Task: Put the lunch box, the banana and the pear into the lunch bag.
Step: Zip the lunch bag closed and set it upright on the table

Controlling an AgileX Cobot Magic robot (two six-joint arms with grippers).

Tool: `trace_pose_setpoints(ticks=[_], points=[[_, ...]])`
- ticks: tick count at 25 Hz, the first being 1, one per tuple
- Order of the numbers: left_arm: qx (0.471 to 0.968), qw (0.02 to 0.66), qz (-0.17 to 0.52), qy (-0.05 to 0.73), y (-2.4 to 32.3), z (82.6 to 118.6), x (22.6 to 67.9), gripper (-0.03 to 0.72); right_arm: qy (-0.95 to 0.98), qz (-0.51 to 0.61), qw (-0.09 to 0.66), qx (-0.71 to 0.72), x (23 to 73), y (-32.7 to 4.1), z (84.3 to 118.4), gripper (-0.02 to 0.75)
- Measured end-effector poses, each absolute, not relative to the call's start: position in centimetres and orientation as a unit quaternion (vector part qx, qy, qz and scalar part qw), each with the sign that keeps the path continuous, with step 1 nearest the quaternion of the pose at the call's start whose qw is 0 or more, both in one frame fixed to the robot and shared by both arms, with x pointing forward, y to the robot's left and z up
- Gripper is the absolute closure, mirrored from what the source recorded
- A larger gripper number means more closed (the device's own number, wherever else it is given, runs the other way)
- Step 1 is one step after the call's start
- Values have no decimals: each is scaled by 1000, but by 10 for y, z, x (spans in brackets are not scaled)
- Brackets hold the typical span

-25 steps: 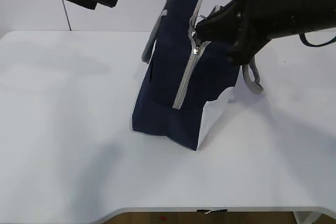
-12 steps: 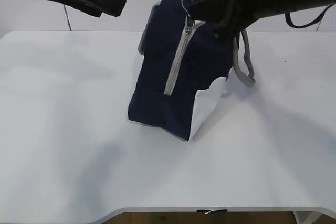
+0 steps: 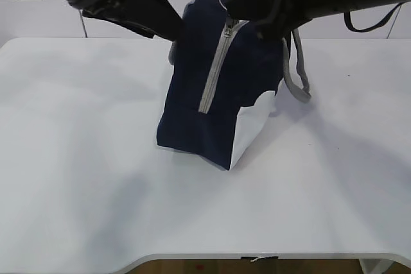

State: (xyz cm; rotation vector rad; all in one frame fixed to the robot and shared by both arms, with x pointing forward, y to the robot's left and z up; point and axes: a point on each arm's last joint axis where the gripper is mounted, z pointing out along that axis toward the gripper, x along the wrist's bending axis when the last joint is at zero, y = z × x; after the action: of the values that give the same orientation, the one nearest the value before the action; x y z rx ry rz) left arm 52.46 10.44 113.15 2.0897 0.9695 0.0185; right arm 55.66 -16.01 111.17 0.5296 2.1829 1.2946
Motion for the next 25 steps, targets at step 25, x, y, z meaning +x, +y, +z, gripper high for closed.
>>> trace_pose_setpoints(ticks=[25], points=[[811,411,13,416,83,1084,563,529,804,488,270,206,557,-160,1113,731]])
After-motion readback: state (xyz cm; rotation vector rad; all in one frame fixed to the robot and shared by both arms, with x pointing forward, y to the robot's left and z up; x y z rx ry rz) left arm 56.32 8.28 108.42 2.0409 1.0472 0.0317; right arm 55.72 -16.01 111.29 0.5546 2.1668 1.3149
